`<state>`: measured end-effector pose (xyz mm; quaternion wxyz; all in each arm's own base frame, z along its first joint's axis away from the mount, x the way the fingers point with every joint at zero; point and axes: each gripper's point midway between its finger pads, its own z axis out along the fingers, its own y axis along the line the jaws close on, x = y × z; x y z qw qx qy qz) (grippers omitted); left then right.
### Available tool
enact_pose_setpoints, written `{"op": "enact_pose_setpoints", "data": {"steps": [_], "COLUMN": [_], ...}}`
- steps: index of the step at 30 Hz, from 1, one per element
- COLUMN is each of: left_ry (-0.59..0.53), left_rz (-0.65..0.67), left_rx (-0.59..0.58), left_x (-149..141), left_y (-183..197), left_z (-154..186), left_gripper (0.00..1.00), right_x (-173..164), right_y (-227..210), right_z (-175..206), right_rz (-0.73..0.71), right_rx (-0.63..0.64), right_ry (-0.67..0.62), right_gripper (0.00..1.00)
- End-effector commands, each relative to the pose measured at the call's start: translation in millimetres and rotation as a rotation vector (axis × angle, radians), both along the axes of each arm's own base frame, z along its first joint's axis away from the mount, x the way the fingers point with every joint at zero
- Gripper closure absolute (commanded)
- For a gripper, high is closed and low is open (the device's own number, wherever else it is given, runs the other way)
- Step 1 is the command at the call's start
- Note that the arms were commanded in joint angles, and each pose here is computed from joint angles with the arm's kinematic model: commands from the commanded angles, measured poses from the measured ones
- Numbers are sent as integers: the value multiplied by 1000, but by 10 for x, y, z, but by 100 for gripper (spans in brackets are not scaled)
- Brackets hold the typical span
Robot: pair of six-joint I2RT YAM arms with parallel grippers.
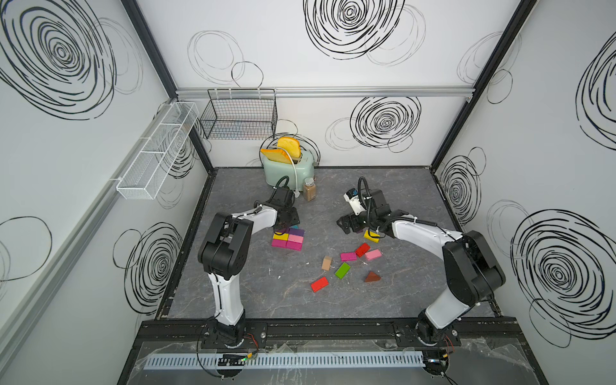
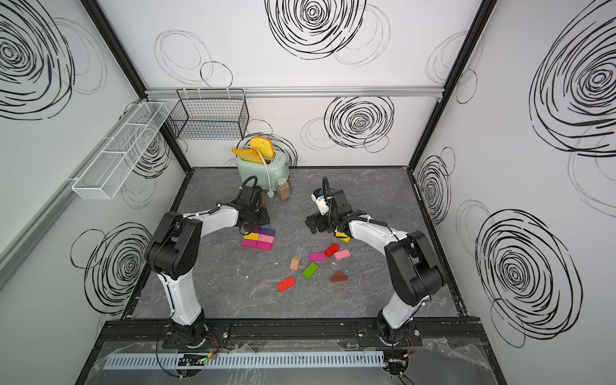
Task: Assemble a piece of candy with building blocks
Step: Assemble the building block at the center of the board.
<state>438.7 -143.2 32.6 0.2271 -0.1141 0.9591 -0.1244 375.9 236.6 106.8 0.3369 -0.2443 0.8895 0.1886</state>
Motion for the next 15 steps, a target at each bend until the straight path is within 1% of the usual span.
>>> {"op": "enact_pose_setpoints", "data": {"steps": [1, 3, 4, 6, 9, 13, 15], "left_ry": [-81, -57, -47, -28, -21, 2, 4], "left_rz": [-102, -192, -229, -276, -315, -363, -370], "left_rx": [106, 189, 248, 332, 386, 438, 459], "left_x": [147, 85, 47, -37, -169, -392, -457], "left_y": [48, 32, 38, 71, 100, 95, 96], "left_z": [412, 461, 490, 526, 583, 551, 553], "left_gripper": [29, 27, 26, 26, 28, 29, 29], "right_x": [-20, -39, -61, -104, -168, -194, -186], "right_y": [18, 5, -5, -27, -62, -96, -98], "right_z": [135, 128, 119, 89, 27, 11, 32], "right_rz": [12, 9, 8, 3, -2, -7, -8], "right_rx": [20, 20, 20, 22, 18, 4, 4], "right_ry": [-32, -27, -24, -15, -1, 1, -5], "right_gripper": [4, 4, 4, 3, 3, 3, 3]}}
